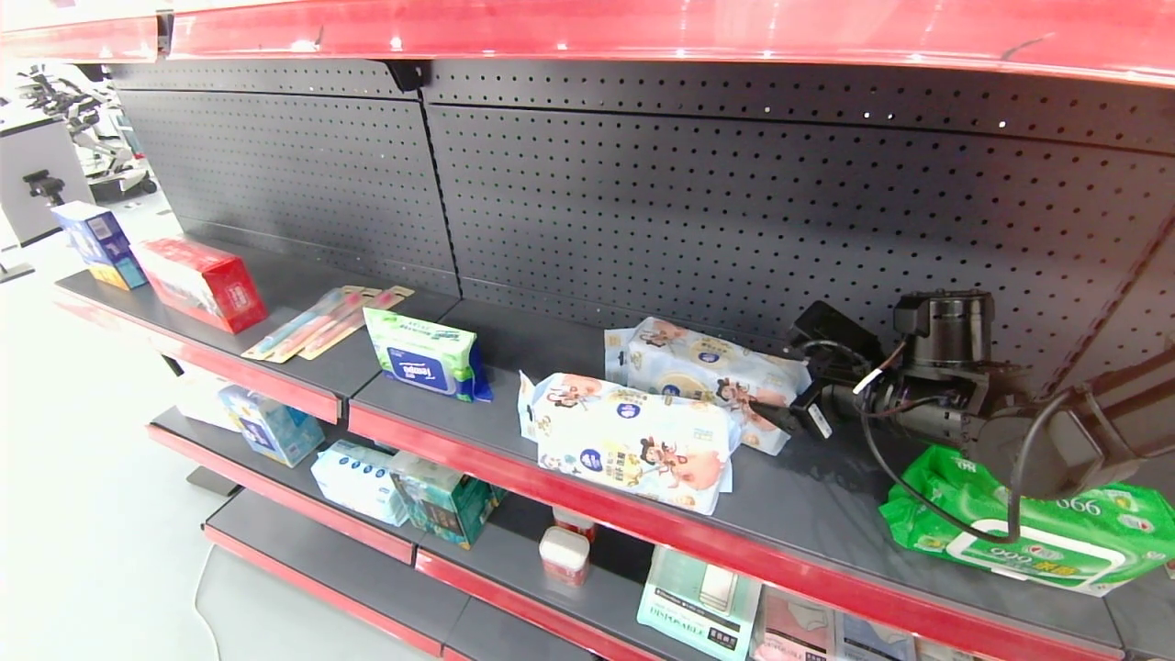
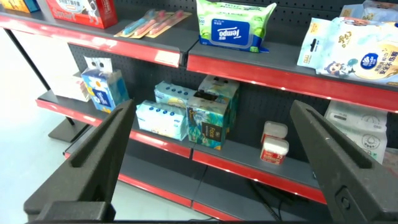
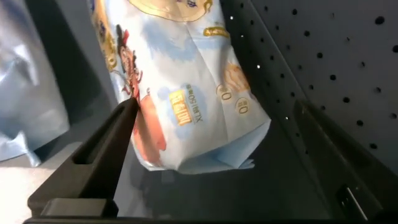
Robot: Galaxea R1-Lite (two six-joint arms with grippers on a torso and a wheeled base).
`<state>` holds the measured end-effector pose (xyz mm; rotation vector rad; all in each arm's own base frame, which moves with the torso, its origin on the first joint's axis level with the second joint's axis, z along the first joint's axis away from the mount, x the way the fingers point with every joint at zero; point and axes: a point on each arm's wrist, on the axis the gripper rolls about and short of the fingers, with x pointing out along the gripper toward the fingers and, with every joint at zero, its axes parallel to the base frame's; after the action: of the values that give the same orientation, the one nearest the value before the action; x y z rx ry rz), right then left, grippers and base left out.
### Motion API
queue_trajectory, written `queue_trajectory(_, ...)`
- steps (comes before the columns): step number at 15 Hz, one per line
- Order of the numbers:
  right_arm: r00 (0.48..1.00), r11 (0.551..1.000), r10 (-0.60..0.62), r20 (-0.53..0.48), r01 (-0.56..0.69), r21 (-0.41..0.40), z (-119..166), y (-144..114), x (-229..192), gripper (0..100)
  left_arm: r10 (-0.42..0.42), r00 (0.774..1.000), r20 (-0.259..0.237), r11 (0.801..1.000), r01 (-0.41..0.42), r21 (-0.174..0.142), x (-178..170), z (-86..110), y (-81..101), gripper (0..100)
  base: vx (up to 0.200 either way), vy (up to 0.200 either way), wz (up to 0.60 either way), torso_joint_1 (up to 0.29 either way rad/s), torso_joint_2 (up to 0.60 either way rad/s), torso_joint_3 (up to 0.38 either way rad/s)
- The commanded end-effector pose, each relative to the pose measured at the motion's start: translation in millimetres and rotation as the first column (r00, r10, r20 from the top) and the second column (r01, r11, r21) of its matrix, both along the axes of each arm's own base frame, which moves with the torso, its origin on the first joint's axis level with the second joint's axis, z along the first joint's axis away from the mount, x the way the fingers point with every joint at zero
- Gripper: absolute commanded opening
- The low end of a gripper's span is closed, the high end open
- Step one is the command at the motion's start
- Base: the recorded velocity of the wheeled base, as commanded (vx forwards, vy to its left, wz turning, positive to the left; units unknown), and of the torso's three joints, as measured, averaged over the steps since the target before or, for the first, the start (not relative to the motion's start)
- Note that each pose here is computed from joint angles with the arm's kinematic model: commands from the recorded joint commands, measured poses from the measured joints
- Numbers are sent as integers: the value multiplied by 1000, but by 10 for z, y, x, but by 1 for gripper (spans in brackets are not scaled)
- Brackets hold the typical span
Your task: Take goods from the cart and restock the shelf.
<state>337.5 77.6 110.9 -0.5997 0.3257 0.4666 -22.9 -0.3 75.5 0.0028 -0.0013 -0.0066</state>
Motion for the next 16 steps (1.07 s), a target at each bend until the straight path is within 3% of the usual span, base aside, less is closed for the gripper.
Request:
queue_trajectory(1, 1000, 1000, -28, -1, 28, -2, -13, -29, 27, 100, 0, 1000, -1, 1000, 0, 0, 1, 0, 0, 100, 0, 0, 0, 0, 0, 0)
queue_trajectory(16, 993, 992, -112, -34, 114, 60, 12, -90, -69, 100, 0, 1000, -1, 1000, 0, 0, 1, 0, 0, 100, 0, 0, 0, 0, 0, 0)
